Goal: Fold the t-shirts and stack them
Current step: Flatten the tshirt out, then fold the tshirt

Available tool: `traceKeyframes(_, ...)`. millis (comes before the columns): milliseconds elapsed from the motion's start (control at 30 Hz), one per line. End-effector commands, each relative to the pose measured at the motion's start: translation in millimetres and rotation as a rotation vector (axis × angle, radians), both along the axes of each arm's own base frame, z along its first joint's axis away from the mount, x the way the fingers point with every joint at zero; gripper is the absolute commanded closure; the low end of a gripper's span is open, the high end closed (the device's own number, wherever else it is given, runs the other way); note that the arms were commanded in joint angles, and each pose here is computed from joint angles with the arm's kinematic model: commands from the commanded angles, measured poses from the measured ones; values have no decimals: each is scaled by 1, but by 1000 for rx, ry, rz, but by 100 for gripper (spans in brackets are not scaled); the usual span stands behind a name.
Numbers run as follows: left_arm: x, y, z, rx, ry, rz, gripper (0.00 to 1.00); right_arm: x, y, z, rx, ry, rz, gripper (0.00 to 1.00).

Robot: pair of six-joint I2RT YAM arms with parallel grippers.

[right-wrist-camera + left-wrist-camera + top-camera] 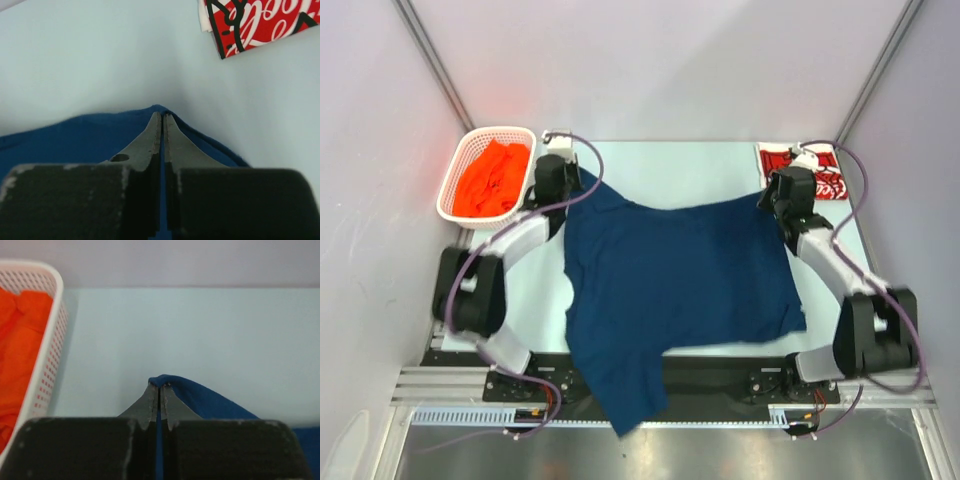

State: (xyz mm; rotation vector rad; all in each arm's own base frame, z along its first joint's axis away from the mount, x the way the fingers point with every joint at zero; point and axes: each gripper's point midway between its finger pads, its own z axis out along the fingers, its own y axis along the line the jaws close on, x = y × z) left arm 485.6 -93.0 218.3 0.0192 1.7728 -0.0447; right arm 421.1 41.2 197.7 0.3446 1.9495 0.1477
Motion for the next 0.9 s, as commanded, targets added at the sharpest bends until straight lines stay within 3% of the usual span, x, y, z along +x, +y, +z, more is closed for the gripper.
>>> traceKeyframes(0,63,1,66,-142,-231,2,100,55,-9,36,-5,-208,-35,100)
traceKeyframes(33,76,3,56,-140,-206,4,100,69,-8,12,-13,-168,-24,100)
traceKeyframes(100,99,2,28,-154,-153,-5,100,89,-13,10,-12,-166,-36,100)
traceKeyframes(133,110,3,40,-168,-181,-12,100,100,-10,-13,-6,-123,-15,100)
traceKeyframes(333,157,-13,20,-156,-103,-84,100,151,-14,-18,16,-122,4,100)
traceKeyframes(600,153,-11,8,-182,-22,-58,100,188,-12,-47,69,-24,16,100)
traceKeyframes(867,119,0,29,-177,50,-22,100,195,-10,-39,158,80,52,100)
